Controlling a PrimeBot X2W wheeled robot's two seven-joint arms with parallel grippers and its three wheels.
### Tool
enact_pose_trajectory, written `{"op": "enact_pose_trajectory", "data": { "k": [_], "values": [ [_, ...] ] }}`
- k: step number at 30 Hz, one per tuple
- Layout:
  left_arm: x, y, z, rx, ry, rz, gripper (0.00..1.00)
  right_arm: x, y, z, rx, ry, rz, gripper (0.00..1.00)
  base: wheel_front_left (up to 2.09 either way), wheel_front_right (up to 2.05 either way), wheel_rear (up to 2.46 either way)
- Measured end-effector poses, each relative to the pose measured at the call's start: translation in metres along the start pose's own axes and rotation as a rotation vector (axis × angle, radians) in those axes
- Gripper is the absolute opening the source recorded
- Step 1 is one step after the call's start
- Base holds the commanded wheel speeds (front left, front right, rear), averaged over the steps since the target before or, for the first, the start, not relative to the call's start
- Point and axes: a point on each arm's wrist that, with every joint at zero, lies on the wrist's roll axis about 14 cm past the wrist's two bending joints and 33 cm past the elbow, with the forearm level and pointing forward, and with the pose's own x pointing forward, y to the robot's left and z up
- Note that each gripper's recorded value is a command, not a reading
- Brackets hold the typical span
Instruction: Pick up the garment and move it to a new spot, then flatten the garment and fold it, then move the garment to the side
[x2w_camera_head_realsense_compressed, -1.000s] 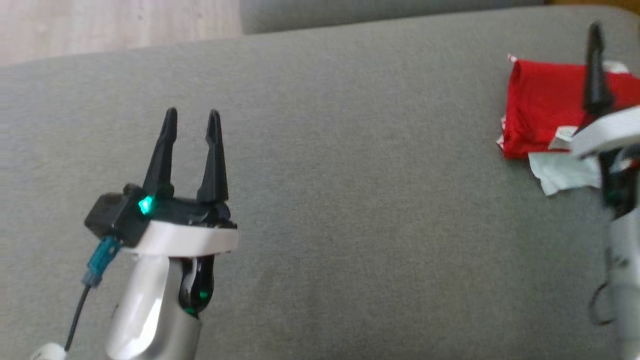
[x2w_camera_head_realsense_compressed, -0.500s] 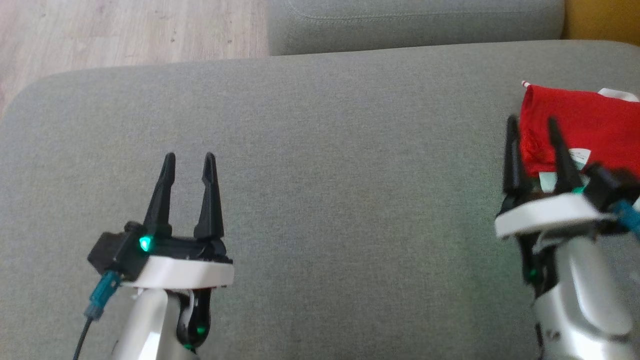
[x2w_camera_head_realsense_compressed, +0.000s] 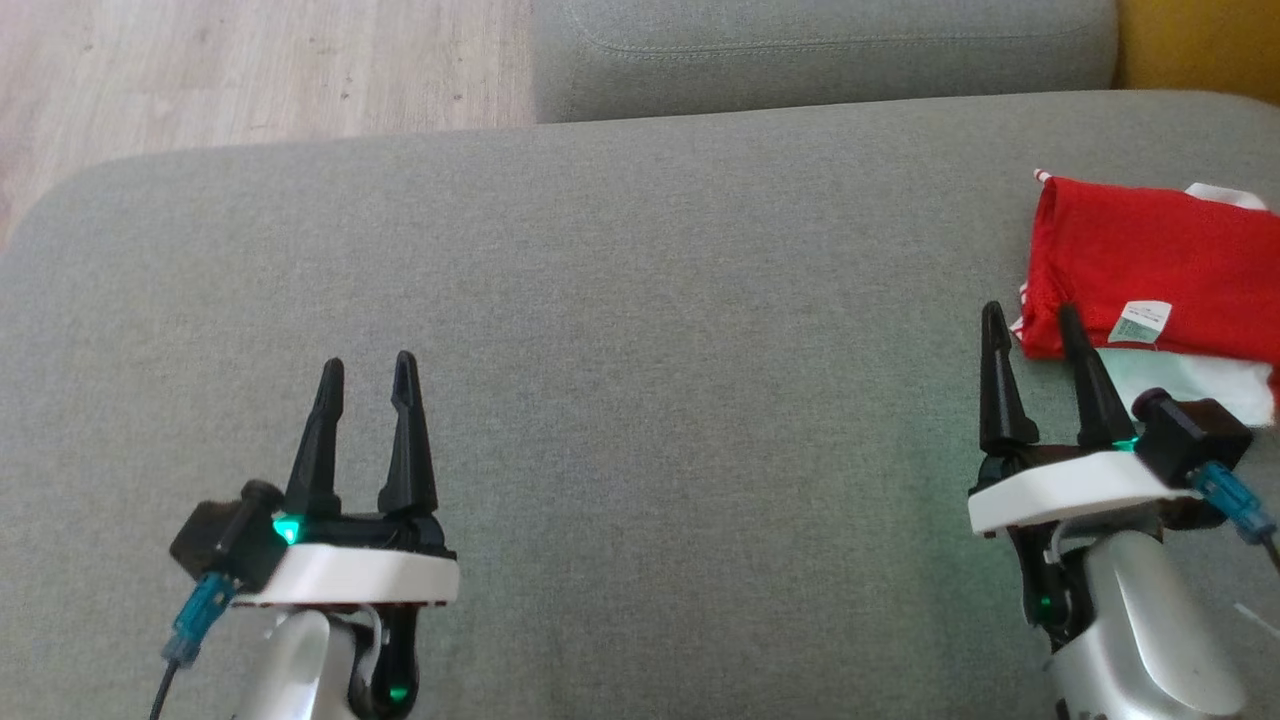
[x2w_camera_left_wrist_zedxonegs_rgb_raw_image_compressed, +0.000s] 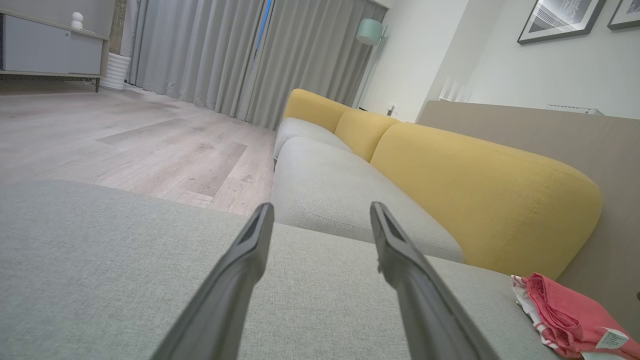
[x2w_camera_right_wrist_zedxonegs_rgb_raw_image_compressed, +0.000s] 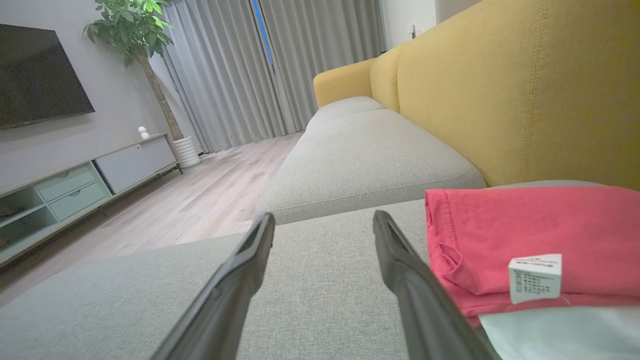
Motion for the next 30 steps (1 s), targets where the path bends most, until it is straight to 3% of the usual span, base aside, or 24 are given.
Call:
{"op": "enact_pose_trajectory", "data": {
  "k": [23, 24, 30],
  "values": [
    [-0.001, 0.010, 0.004, 0.003, -0.011, 0.031, 1.00, 0.000, 0.007, 0.006, 0.007, -0.019, 0.019, 1.00, 0.00, 0.00, 0.00],
    [-0.001, 0.010, 0.004, 0.003, -0.012, 0.031, 0.00, 0.001, 0.007, 0.006, 0.007, -0.018, 0.021, 0.00, 0.00, 0.00, 0.00],
    [-0.025, 0.024, -0.037, -0.011, 0.119, 0.086, 0.00, -0.025, -0.002, -0.042, 0.028, 0.130, -0.021, 0.00, 0.00, 0.00, 0.00]
  ]
}}
